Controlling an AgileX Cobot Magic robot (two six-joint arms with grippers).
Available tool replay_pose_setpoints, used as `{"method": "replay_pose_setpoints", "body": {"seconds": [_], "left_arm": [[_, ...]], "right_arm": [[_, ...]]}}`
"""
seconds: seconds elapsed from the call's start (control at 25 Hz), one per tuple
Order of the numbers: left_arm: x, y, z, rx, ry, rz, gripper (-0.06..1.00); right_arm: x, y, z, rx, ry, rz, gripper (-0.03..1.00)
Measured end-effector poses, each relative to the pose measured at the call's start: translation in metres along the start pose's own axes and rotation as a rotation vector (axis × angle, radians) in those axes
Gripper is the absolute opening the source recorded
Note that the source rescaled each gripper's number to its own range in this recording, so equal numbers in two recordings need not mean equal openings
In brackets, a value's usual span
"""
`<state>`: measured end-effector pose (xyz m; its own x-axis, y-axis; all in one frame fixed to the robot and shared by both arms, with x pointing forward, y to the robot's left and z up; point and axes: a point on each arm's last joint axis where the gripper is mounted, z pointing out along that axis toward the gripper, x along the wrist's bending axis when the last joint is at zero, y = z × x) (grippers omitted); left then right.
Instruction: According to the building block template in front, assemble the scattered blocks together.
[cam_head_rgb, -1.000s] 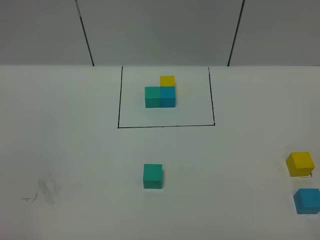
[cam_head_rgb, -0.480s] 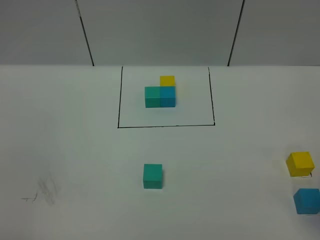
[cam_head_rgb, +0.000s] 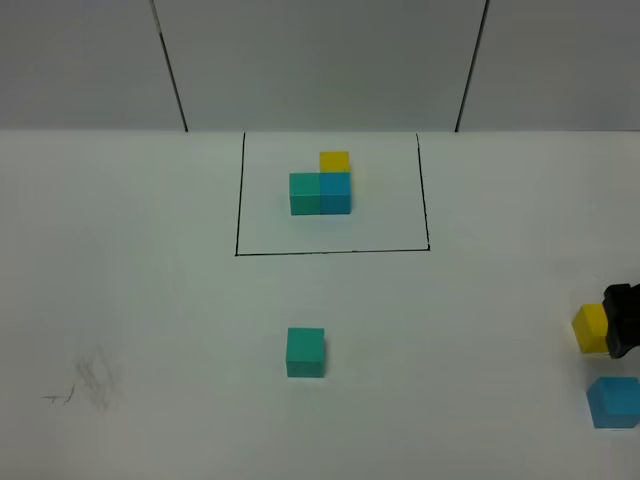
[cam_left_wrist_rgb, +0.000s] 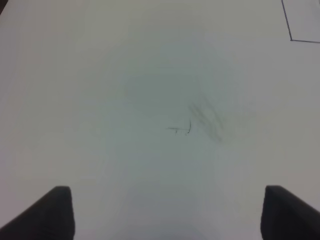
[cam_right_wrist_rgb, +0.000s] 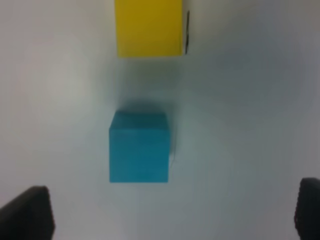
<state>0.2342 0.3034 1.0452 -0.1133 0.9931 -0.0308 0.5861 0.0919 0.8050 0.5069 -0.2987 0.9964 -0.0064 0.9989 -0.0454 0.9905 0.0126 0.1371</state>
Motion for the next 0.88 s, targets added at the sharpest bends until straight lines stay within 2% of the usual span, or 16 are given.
{"method": "replay_pose_setpoints", "body": {"seconds": [0.24,0.56,0.88], "left_arm": [[0.0,0.0,0.0,-0.002,0.0,0.0,0.65],[0.0,0.0,0.0,-0.003,0.0,0.0,0.65],[0.0,0.0,0.0,-0.003,0.0,0.003,0.65]], "right_arm": [[0.004,-0.013,0.031,-0.026,0.026,0.019,0.97],[0.004,-0.023,0.05,-0.029,0.046,0.046,0.94],[0.006,-0.025,0.082,0.02,0.052,0.054,0.92]]}}
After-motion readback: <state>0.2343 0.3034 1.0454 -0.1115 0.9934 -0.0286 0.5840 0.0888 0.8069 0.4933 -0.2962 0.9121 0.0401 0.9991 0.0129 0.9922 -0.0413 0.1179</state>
